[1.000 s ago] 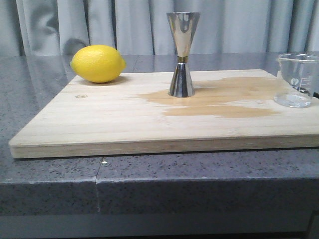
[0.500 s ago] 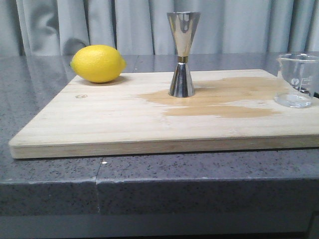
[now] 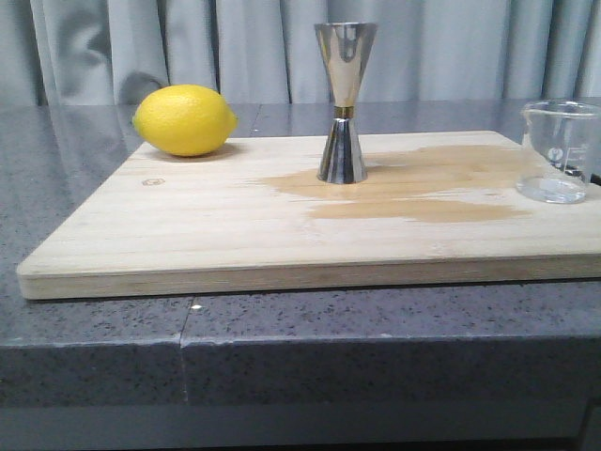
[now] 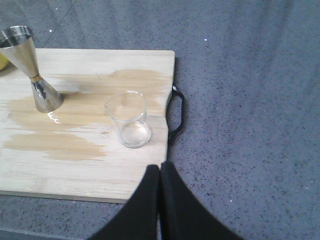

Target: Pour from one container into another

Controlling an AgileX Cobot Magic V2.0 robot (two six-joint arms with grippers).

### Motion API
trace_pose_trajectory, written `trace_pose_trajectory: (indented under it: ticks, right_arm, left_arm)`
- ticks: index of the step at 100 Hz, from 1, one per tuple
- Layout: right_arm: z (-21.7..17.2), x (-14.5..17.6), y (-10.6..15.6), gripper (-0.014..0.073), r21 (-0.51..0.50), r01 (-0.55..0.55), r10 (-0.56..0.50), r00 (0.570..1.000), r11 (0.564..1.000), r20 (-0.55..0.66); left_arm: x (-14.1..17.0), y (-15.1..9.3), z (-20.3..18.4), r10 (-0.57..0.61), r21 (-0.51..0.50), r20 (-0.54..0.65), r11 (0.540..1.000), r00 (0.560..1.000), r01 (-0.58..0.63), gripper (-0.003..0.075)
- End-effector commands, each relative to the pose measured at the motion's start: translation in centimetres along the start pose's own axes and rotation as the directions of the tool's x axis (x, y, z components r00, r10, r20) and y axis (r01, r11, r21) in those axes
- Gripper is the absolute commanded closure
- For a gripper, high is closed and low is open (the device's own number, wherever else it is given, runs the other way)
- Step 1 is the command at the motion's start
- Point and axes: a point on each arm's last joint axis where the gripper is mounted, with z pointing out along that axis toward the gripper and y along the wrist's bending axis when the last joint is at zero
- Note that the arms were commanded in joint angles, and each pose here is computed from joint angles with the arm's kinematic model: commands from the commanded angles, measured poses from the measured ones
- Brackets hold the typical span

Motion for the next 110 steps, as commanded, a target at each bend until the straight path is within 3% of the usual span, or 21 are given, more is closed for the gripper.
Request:
trace_pose_trajectory:
  ticks: [1,29,40,66,84,110]
  right_arm:
    - [-0.5,-1.3,0.0,0.067,0.009,0.001,-0.002,0.995,1.0,0.102]
    - [-0.5,-1.3,0.0,0.067,0.009,0.001,-0.002,0.995,1.0,0.102]
    - [-0.5,-1.3,0.0,0.067,0.009,0.001,-0.002,0.995,1.0,0.102]
    - [-0.5,-1.3,0.0,0.067,0.009,0.001,-0.002,0.995,1.0,0.102]
    - [-0.5,-1.3,0.0,0.067,0.009,0.001,-0.002,0.995,1.0,0.102]
    - [-0.5,-1.2,0.0,0.067,0.008,0.001,-0.001,0.995,1.0,0.097]
  left_arm:
    - [-1.4,0.0,-0.4,-0.016,0.002,0.099,1.0,0.995,0.016,0.0739]
    - [-1.2,0.0,-0.7,-0.016,0.002,0.108,1.0,0.994,0.016,0.0739]
    - [-0.1,0.8,-1.6,-0.039,-0.066,0.141,0.997,0.989,0.049,0.0739]
    - [6.9,2.0,-2.5,-0.053,-0.243,0.337,0.96,0.94,0.141,0.0739]
    - [11.4,1.9,-1.6,-0.007,-0.266,0.481,0.952,0.877,0.153,0.0739]
    - [14.6,2.0,0.0,0.014,-0.267,0.543,0.951,0.84,0.157,0.0739]
